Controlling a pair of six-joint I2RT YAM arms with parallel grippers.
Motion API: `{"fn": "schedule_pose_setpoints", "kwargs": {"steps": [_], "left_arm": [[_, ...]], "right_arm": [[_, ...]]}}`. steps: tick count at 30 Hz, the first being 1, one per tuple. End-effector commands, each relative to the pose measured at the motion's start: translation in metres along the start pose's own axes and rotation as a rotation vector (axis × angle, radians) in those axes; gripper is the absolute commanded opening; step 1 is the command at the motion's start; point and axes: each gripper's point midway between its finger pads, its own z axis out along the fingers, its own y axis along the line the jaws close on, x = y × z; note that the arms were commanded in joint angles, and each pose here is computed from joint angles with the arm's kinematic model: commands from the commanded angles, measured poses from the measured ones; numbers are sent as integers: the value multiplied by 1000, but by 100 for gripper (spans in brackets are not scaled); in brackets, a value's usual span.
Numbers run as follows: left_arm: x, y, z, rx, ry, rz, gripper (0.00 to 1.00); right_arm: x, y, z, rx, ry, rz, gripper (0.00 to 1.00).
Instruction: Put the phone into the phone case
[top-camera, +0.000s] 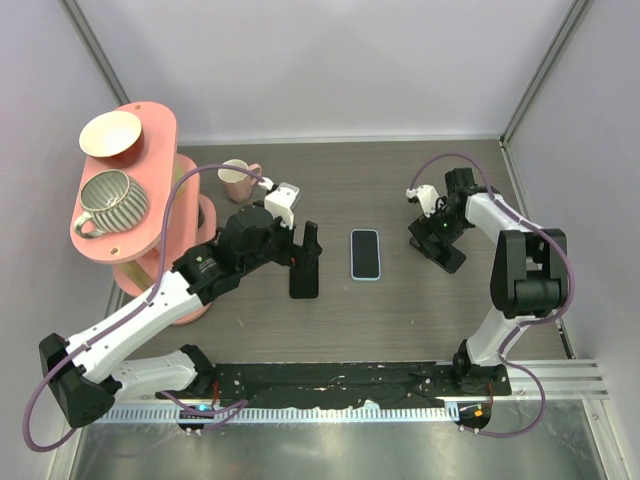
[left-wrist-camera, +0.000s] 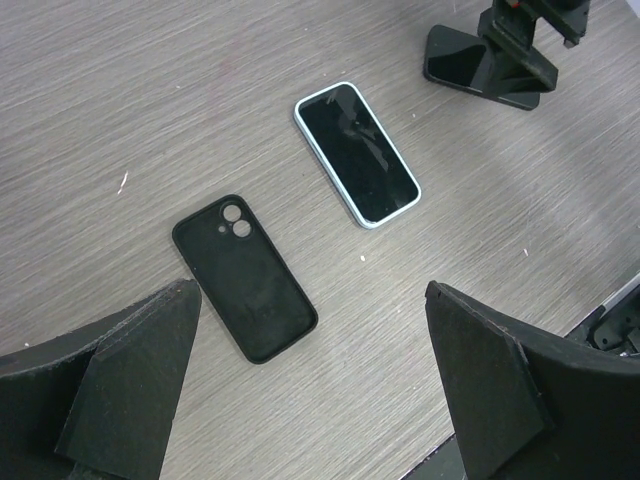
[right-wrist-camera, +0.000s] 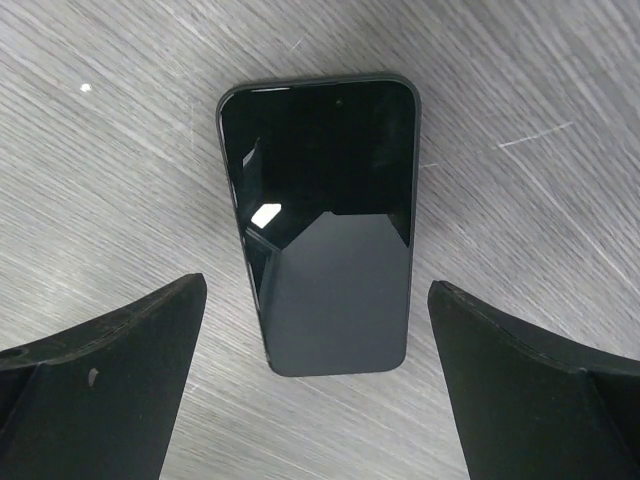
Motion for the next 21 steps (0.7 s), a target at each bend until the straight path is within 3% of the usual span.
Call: {"fn": "schedule_pose_setpoints", "kwargs": {"steps": [1,4,15,21], "left_arm": [[-20,-10,-5,48,-88,-4,100],[-23,-10,-7,49,-95,-1,100],[-19,-19,-10,110,-79,34,100],[-18,-13,-5,73,-67,48,94]], "right_arm": [[-9,-11,5,-29,0,-102,99],[-3,-16,17,-41,60,-90,99],[4,-14,38,-68,86,-55,95],[1,-11,43,-80,84,25,82]]}}
